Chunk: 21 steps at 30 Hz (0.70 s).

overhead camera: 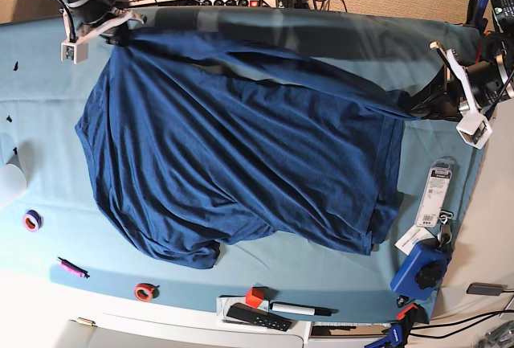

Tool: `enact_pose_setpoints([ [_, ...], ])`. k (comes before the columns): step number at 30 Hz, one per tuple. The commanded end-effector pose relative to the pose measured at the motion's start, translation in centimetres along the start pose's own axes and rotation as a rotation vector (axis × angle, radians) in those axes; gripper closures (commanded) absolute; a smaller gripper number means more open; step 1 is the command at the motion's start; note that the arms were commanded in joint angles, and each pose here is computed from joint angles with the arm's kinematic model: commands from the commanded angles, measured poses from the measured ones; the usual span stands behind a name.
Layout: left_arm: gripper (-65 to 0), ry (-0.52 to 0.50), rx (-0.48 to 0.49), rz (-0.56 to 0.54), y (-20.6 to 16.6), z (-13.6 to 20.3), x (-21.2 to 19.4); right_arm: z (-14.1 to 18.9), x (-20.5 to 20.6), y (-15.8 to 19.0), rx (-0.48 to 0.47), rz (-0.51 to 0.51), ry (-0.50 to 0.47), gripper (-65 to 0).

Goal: Layout the t-shirt on the table in an organized manner, then fold the t-shirt properly
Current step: 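Hold the shirt with both grippers and stretch it taut between them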

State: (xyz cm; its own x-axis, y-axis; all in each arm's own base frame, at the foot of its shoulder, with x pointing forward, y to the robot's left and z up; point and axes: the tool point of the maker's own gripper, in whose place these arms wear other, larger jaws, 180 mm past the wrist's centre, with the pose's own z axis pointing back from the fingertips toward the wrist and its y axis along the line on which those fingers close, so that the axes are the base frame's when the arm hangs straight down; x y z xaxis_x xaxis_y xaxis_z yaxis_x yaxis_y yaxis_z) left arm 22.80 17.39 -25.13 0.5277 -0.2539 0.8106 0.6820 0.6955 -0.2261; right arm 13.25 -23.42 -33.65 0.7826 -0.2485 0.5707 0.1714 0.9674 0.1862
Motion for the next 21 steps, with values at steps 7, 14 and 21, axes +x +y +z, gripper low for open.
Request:
enact_pose_setpoints([
  [7, 0.0, -0.026, -0.002, -0.026, 0.0, 0.4, 1.1, 2.1, 2.6, -1.6, -0.02, -0.057, -0.164, -31.6],
  [14, 0.0, -0.03, -0.007, -0.025, -0.1, 0.4, 1.1, 1.3, 1.2, -3.7, -0.002, -0.232, -0.188, -31.6],
  [21, 0.0, -0.031, -0.008, -0.025, -0.2, 0.4, 1.2, -2.6, -1.5, -3.8, 0.12, -0.43, -0.151, -31.6],
])
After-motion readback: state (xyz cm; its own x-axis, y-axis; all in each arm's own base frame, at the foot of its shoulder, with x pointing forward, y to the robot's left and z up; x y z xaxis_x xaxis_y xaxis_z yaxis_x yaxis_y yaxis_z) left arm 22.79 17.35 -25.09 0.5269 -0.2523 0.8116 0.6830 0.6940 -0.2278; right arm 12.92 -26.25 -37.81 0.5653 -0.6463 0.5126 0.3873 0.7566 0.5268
